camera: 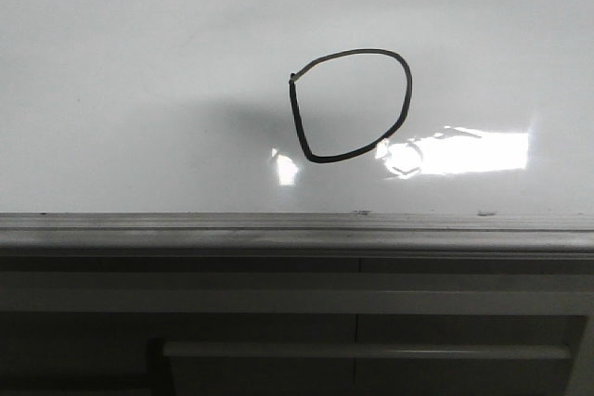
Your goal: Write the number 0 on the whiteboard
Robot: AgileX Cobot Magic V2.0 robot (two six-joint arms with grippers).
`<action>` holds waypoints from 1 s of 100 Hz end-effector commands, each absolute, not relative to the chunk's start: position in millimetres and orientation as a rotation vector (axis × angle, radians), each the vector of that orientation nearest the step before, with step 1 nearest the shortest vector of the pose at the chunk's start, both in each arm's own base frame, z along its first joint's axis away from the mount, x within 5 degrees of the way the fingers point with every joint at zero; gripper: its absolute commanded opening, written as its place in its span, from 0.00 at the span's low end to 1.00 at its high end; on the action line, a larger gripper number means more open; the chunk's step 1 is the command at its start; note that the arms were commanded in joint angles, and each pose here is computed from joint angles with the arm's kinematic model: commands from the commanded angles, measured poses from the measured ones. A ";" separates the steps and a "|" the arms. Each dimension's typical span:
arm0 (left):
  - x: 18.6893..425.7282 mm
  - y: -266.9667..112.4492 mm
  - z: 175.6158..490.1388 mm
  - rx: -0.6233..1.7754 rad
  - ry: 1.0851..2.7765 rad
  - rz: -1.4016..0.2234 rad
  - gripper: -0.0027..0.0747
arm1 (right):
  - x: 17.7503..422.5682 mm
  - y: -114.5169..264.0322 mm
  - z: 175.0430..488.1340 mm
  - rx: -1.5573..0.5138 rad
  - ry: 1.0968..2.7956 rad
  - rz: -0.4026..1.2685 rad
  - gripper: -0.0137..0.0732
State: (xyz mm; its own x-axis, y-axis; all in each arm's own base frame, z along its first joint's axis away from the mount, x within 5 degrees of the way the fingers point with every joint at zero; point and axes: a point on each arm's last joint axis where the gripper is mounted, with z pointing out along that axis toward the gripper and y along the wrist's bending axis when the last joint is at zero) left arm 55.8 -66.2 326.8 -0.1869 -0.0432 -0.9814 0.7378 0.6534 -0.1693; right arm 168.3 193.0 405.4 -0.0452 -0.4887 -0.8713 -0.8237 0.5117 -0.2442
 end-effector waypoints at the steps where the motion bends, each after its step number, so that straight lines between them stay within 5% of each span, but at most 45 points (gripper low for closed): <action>1: 57.1 -65.1 340.0 0.520 1.562 -0.808 0.01 | 157.1 183.2 445.6 -1.121 1.596 0.366 0.10; 15: 52.9 -65.7 343.5 0.646 1.560 -0.737 0.08 | 149.3 176.1 451.8 -1.140 1.623 0.379 0.10; 37: 45.8 -69.3 372.4 0.883 1.590 -0.658 0.52 | 136.9 184.0 438.3 -1.237 1.667 0.434 0.10; 75: 54.5 -100.4 413.5 1.220 1.601 -0.743 0.52 | 104.2 214.7 433.5 -1.342 1.458 0.582 0.10; 100: 66.2 -118.0 414.3 1.272 1.660 -0.843 0.52 | 85.2 224.8 436.1 -1.386 1.380 0.647 0.10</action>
State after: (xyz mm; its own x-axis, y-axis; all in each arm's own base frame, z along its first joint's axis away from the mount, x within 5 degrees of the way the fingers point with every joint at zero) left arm 64.5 -111.9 401.6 -0.1113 0.4528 -0.8847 0.9645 0.2637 0.0136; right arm 91.4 226.8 415.6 0.1468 -0.4950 -0.8564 -0.9506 0.1687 -0.2605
